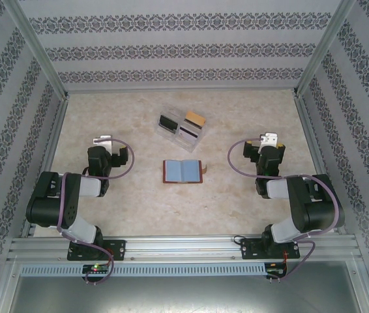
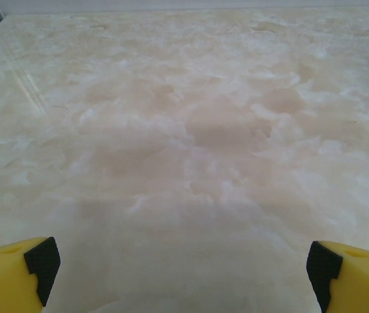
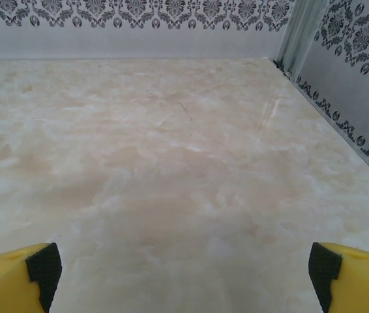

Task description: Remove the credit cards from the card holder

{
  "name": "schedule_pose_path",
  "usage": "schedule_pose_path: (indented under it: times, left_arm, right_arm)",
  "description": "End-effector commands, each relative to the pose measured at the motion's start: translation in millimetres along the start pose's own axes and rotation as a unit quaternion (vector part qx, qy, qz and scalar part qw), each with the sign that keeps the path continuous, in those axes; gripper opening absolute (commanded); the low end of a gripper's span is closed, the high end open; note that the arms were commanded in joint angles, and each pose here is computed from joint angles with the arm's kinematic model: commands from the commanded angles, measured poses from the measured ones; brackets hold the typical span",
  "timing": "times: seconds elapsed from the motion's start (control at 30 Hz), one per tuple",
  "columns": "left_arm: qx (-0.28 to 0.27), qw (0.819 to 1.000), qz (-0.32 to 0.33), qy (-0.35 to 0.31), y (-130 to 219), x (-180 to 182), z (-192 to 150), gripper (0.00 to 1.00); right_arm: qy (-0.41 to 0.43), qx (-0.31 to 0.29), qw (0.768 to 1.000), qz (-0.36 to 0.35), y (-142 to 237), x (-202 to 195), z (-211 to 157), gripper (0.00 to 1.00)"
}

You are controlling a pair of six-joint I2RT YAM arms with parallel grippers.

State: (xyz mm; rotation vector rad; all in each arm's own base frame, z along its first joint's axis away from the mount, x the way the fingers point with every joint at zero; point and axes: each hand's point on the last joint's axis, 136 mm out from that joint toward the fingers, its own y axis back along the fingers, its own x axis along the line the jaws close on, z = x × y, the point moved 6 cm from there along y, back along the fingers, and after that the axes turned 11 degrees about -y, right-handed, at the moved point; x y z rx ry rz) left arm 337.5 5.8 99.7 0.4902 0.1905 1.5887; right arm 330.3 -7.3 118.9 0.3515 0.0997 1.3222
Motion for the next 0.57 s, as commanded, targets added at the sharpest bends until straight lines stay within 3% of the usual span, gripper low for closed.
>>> schedule_pose_path:
  times: [0.0,0.47,0.53]
  left_arm:
    - [-0.014,1.000,0.010,-0.002,-1.8,4.9,7.8,0.99]
    - [-0.010,1.000,0.004,-0.002,-3.4,4.5,7.8,0.99]
    - [-0.011,1.000,0.004,-0.002,-3.3,4.6,8.2,0.99]
  right_arm:
    - [-0.017,-0.012,1.000,0.005,-2.8,1.1,7.9,0.98]
    - [-0.017,-0.012,1.000,0.005,-2.3,0.9,7.8,0.98]
    - [-0.009,-0.019,0.999,0.030,0.4,5.7,9.0,0.98]
